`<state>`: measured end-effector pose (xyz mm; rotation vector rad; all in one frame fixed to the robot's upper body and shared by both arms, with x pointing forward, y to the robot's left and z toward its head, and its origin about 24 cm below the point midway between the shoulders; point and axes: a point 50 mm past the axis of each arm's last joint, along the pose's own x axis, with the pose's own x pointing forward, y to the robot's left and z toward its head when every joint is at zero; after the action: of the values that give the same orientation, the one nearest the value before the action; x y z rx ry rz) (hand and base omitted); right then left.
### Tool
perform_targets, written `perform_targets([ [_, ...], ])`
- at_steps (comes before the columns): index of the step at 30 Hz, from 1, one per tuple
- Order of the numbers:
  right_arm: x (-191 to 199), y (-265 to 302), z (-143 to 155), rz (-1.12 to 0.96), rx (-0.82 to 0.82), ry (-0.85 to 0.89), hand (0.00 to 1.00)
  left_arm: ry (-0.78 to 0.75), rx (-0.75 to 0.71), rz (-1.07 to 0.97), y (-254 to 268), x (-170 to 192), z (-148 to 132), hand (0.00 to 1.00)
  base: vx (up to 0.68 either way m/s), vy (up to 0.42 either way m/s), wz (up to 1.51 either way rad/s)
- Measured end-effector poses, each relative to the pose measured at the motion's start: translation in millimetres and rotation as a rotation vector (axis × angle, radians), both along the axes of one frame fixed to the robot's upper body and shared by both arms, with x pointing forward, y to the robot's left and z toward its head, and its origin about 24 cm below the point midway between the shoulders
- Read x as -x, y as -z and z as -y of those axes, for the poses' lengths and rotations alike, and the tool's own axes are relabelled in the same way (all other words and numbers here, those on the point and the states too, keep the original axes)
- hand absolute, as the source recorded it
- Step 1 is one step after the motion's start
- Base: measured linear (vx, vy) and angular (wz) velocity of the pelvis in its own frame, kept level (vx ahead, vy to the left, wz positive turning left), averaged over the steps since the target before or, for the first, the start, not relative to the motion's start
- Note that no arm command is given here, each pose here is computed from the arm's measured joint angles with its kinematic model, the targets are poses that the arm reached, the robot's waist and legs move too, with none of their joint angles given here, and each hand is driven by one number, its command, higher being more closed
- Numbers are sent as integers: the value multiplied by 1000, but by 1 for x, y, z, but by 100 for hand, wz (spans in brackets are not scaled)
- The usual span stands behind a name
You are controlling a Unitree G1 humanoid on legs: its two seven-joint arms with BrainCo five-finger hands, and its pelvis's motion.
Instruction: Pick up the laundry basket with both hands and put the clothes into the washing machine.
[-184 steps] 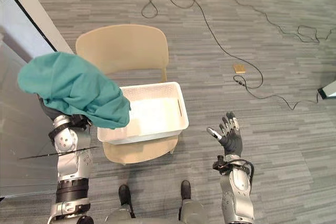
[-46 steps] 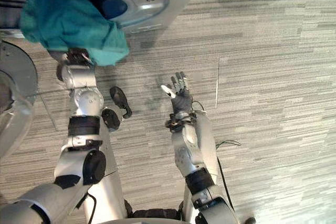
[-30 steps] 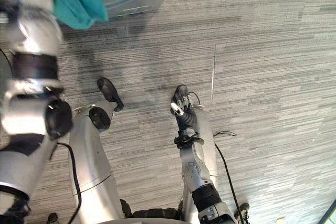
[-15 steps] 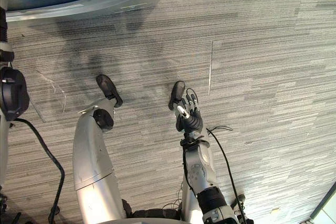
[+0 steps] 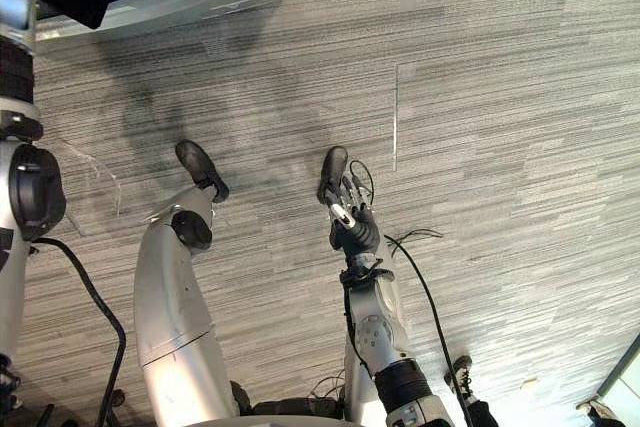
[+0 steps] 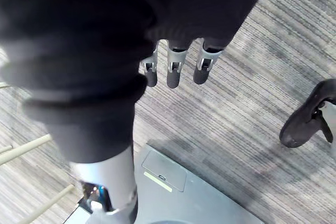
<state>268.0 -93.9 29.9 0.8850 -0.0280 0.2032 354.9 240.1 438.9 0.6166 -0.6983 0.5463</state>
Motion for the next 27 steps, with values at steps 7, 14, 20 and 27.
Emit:
perform_targets([
  [7,1,11,1,-56,22,-17,0,145,451,35,42,0,-56,0,12,-1,6],
  [14,-1,16,3,-95,33,1,0,232,785,58,92,-3,-87,0,-9,-8,12],
  [20,-6,23,7,-143,48,22,0,253,821,66,123,-1,-88,0,-12,-26,16],
  [27,-6,27,25,-161,63,95,0,313,606,-97,227,20,-35,0,5,-32,24],
])
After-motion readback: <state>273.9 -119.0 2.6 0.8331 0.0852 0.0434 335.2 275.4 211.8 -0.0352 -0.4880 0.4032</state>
